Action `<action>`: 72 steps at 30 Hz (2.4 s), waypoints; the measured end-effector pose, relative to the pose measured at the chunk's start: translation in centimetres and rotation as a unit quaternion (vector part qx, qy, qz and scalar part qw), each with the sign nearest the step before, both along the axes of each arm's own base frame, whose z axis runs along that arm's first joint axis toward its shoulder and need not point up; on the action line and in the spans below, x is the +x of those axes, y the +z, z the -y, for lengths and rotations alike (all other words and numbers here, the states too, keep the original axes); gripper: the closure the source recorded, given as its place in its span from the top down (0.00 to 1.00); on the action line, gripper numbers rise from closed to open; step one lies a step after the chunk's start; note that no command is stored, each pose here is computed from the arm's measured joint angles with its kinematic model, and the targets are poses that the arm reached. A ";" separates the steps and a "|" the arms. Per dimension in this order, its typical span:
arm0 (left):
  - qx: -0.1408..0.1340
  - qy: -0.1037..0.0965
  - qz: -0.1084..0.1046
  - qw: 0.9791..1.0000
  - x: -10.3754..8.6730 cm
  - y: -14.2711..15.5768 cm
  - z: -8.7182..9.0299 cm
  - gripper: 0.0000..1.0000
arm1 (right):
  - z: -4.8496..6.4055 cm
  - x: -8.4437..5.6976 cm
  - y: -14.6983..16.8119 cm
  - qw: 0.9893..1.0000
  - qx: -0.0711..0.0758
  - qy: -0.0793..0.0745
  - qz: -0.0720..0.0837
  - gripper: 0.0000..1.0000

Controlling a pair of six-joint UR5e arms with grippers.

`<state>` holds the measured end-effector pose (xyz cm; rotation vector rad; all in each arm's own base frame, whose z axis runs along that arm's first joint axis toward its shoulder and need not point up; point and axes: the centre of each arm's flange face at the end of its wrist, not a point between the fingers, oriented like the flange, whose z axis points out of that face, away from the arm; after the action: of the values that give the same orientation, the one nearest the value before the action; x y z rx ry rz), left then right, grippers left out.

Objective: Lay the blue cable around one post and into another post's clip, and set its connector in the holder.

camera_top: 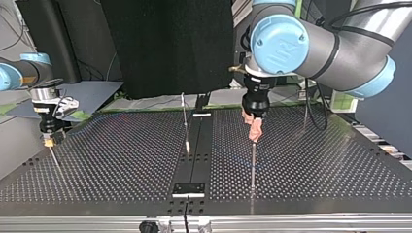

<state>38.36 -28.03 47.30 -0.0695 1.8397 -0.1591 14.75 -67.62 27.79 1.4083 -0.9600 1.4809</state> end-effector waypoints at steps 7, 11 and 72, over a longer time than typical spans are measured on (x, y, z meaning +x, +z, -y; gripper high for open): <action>0.027 -0.010 0.003 1.000 -0.1 0.1 0.2 1.00 | 0.0 0.0 0.0 1.000 0.000 0.000 0.001 0.99; 0.042 -0.014 0.004 0.999 -0.1 0.1 0.2 1.00 | 0.0 -0.1 0.0 1.000 0.001 -0.001 0.000 0.99; 0.183 0.054 0.015 0.981 -0.7 1.0 -2.0 1.00 | 0.1 -0.4 0.0 1.000 0.001 -0.003 0.000 0.99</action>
<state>37.68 -26.03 48.32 0.0901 1.8035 0.2549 14.33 -67.70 27.78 1.4067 -0.9643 1.4760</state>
